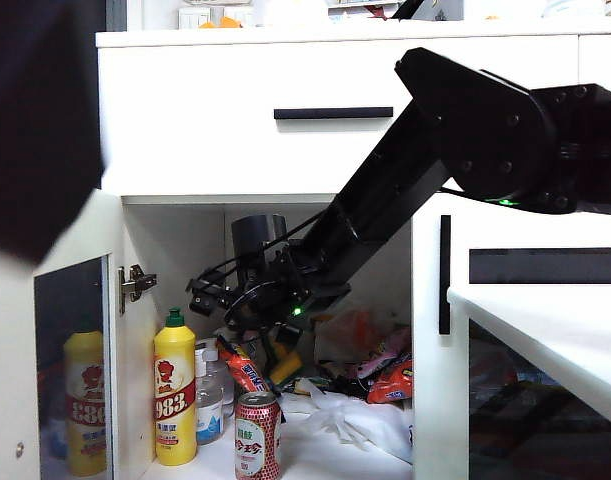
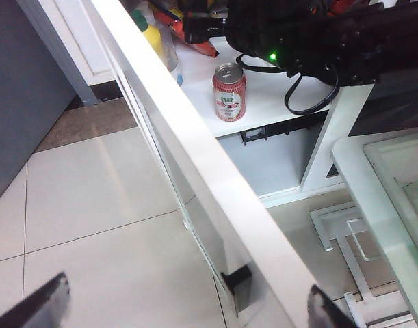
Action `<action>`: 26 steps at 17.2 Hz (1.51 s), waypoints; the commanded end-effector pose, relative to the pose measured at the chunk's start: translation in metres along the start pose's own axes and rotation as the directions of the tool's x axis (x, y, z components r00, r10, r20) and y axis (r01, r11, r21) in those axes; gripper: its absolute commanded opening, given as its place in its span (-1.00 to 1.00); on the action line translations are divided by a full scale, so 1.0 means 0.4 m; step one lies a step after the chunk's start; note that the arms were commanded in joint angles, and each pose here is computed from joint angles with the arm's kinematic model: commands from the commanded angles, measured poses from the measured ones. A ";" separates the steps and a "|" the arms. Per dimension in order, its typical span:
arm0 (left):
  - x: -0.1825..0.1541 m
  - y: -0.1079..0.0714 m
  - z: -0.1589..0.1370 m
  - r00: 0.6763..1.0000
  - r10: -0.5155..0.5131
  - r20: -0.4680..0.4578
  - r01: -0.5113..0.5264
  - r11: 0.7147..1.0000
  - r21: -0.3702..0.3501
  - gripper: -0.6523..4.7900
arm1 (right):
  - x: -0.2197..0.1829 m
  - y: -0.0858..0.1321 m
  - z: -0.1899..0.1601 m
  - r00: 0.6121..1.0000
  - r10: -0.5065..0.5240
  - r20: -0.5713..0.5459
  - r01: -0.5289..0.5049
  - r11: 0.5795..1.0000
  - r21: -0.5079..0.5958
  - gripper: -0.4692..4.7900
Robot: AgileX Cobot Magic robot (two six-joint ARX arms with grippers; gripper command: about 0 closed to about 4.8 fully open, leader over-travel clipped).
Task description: Open the left door of the white cabinet, pick up a can of beverage from the table on the right, place it inside the cabinet, and finally close the cabinet door.
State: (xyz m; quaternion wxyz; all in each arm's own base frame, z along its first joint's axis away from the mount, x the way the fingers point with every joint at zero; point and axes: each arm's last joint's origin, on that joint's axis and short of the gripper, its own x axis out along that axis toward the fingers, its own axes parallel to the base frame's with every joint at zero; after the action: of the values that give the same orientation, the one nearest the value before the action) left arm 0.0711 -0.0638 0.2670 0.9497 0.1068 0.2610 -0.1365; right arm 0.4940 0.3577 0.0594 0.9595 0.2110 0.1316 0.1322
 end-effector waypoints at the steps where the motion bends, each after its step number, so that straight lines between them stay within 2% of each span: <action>1: 0.000 0.000 0.004 1.000 0.000 0.011 0.000 1.000 -0.006 1.00 | -0.006 0.014 0.031 0.999 -0.021 -0.040 0.027 0.987 0.156 0.93; 2: 0.000 0.000 0.004 1.000 -0.001 0.011 0.001 1.000 -0.004 1.00 | -0.006 0.012 0.039 0.998 -0.010 -0.054 0.019 0.986 0.165 0.92; 4: 0.000 0.000 0.004 1.000 -0.001 0.013 0.001 1.000 -0.005 1.00 | -0.009 0.009 0.055 0.991 0.004 -0.132 0.019 0.984 0.178 0.68; 6: 0.000 -0.001 0.006 1.000 -0.003 0.021 0.003 1.000 -0.009 1.00 | -0.010 0.012 0.061 0.983 0.057 -0.177 -0.027 0.986 0.167 0.68; 8: 0.000 -0.001 0.009 1.000 -0.004 0.030 0.005 1.000 -0.015 1.00 | -0.015 0.015 0.070 0.943 0.172 -0.285 -0.143 0.983 0.118 0.68; 10: 0.000 -0.001 0.009 1.000 -0.004 0.029 0.005 1.000 -0.014 1.00 | -0.029 0.015 0.064 0.899 0.150 -0.411 -0.143 0.989 0.048 0.68; 12: 0.000 -0.001 0.009 1.000 -0.004 0.029 0.005 1.000 -0.014 1.00 | -0.045 0.013 0.071 0.838 0.160 -0.522 -0.151 0.987 0.060 0.68; 15: 0.000 -0.001 0.009 0.999 -0.005 0.032 0.005 1.000 -0.015 1.00 | -0.068 0.028 0.103 0.776 0.188 -0.603 -0.229 0.973 0.009 0.68; 17: 0.000 -0.002 0.011 0.999 -0.006 0.037 0.007 1.000 -0.018 1.00 | -0.078 0.030 0.104 0.739 0.199 -0.644 -0.325 0.942 -0.081 0.68; 19: 0.000 -0.002 0.011 0.999 -0.006 0.037 0.007 1.000 -0.018 1.00 | -0.095 0.022 0.083 0.666 0.166 -0.727 -0.397 0.904 -0.157 0.68; 20: 0.000 -0.002 0.011 0.999 -0.006 0.038 0.007 1.000 -0.019 1.00 | -0.104 0.027 0.083 0.644 0.159 -0.749 -0.428 0.886 -0.179 0.68; 22: 0.000 -0.002 0.011 0.999 -0.006 0.039 0.007 1.000 -0.020 1.00 | -0.115 0.037 0.087 0.626 0.148 -0.766 -0.441 0.877 -0.191 0.68; 24: 0.000 -0.002 0.012 0.999 -0.007 0.043 0.008 1.000 -0.022 1.00 | -0.125 0.037 0.089 0.598 0.132 -0.791 -0.483 0.846 -0.225 0.68; 25: 0.000 -0.002 0.012 0.999 -0.007 0.043 0.008 1.000 -0.022 1.00 | -0.130 0.037 0.089 0.584 0.121 -0.803 -0.506 0.828 -0.243 0.68; 26: 0.000 -0.002 0.013 0.999 -0.008 0.046 0.008 1.000 -0.013 1.00 | -0.139 0.035 0.090 0.559 0.100 -0.823 -0.548 0.790 -0.276 0.68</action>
State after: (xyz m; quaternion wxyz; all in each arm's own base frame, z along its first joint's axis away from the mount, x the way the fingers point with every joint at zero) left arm 0.0724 -0.0654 0.2698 0.9539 0.0963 0.2473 -0.1399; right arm 0.4529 0.3396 0.1011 0.7897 -0.0801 0.4539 0.4048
